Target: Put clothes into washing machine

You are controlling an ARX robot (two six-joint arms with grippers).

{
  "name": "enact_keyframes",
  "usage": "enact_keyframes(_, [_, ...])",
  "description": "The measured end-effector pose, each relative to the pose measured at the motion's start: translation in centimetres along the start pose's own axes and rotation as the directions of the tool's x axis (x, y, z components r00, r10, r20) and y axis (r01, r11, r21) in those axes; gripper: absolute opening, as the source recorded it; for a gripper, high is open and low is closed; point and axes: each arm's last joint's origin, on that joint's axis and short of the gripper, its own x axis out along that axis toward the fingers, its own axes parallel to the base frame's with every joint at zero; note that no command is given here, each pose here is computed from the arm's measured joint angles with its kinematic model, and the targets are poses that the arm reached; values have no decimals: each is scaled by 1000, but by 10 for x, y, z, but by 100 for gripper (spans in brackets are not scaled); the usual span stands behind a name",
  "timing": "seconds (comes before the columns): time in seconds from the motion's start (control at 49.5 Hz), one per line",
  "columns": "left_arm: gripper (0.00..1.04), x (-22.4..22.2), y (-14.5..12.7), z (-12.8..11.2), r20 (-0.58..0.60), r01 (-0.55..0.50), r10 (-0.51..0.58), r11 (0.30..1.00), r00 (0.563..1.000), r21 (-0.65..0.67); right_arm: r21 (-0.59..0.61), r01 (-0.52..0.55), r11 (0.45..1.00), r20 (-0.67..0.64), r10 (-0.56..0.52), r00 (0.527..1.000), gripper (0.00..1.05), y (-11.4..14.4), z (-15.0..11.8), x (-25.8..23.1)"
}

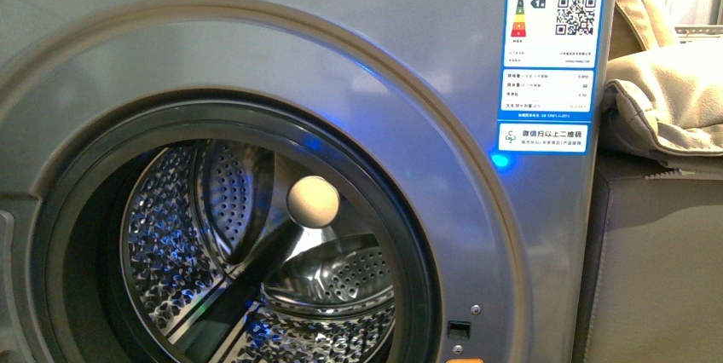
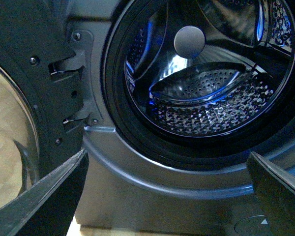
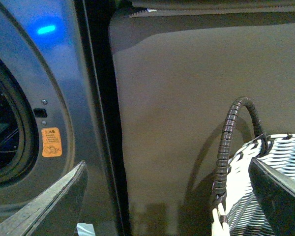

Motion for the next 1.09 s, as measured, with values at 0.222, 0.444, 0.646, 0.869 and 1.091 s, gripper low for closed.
enact_keyframes(0.222, [98, 0, 0, 0, 0, 0, 0, 1000, 1000, 0, 0, 0, 1000, 0, 0, 1000, 97, 0, 0, 0])
enact_keyframes(0.444, [98, 0, 0, 0, 0, 0, 0, 1000, 1000, 0, 0, 0, 1000, 0, 0, 1000, 97, 0, 0, 0])
enact_keyframes(0.646, [98, 0, 0, 0, 0, 0, 0, 1000, 1000, 0, 0, 0, 1000, 0, 0, 1000, 97, 0, 0, 0])
enact_keyframes(0.869, [98, 0, 0, 0, 0, 0, 0, 1000, 1000, 0, 0, 0, 1000, 0, 0, 1000, 97, 0, 0, 0])
enact_keyframes(1.091, [98, 0, 0, 0, 0, 0, 0, 1000, 1000, 0, 0, 0, 1000, 0, 0, 1000, 97, 0, 0, 0])
